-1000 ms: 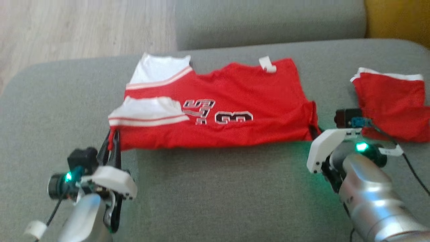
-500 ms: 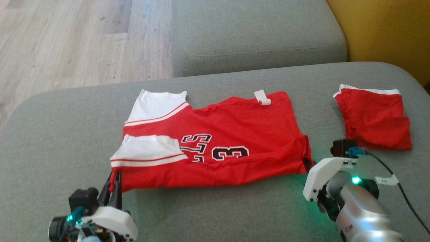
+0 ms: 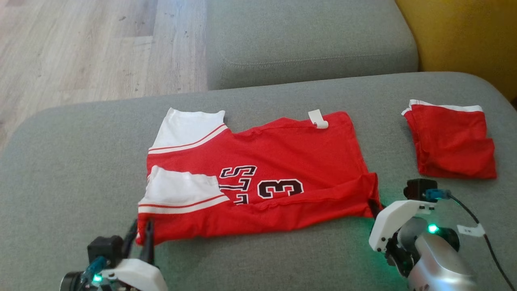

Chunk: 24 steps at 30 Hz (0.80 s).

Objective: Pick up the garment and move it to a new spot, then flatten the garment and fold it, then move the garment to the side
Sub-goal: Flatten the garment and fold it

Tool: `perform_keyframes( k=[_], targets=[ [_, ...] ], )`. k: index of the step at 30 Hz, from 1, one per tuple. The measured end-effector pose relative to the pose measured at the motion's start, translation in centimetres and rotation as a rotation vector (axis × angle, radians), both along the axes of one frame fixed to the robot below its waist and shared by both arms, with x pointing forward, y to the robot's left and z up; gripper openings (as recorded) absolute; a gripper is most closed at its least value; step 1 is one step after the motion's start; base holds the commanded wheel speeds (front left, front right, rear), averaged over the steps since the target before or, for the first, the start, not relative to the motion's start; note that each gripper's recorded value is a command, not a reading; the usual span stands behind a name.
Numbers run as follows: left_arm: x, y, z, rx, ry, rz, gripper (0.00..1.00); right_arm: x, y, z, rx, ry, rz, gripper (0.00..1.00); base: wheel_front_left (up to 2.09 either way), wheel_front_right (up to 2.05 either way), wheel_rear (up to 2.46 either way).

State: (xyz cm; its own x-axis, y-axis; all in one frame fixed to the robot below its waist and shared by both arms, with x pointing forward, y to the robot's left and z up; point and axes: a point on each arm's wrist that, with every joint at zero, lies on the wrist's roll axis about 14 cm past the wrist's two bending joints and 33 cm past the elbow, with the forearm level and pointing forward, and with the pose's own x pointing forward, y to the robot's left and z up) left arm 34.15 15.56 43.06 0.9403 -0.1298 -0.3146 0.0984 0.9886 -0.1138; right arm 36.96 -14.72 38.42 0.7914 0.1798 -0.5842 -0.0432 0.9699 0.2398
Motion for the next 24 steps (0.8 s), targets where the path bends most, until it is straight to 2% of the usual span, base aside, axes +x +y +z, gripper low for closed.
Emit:
perform_keyframes(
  k=[1,2,8,14,16,18,24],
  targets=[
    [0.0,0.1,-0.1,0.004,0.003,0.004,1.00,0.0,-0.1,0.0,0.003,0.000,-0.006,0.11,0.00,0.00,0.00],
    [0.1,0.2,-0.2,0.008,0.005,0.010,1.00,0.0,-0.3,0.1,0.005,-0.008,-0.013,1.00,0.00,0.00,0.00],
    [0.5,0.7,0.1,0.011,-0.017,0.029,1.00,1.4,-0.9,2.1,0.034,-0.112,-0.053,1.00,0.00,0.00,0.00],
    [2.2,1.2,2.8,-0.004,-0.131,0.049,1.00,3.8,-2.4,6.7,0.017,-0.312,-0.097,1.00,0.00,0.00,0.00],
    [4.0,1.3,5.4,-0.015,-0.219,0.044,1.00,5.0,-3.1,9.4,-0.007,-0.427,-0.112,1.00,0.00,0.00,0.00],
    [5.3,1.3,7.2,-0.017,-0.273,0.033,1.00,5.6,-3.4,10.6,-0.025,-0.478,-0.114,1.00,0.00,0.00,0.00],
    [10.1,0.1,10.5,0.014,-0.315,-0.082,1.00,7.2,-3.4,11.4,-0.038,-0.526,-0.110,1.00,0.00,0.00,0.00]
  ],
)
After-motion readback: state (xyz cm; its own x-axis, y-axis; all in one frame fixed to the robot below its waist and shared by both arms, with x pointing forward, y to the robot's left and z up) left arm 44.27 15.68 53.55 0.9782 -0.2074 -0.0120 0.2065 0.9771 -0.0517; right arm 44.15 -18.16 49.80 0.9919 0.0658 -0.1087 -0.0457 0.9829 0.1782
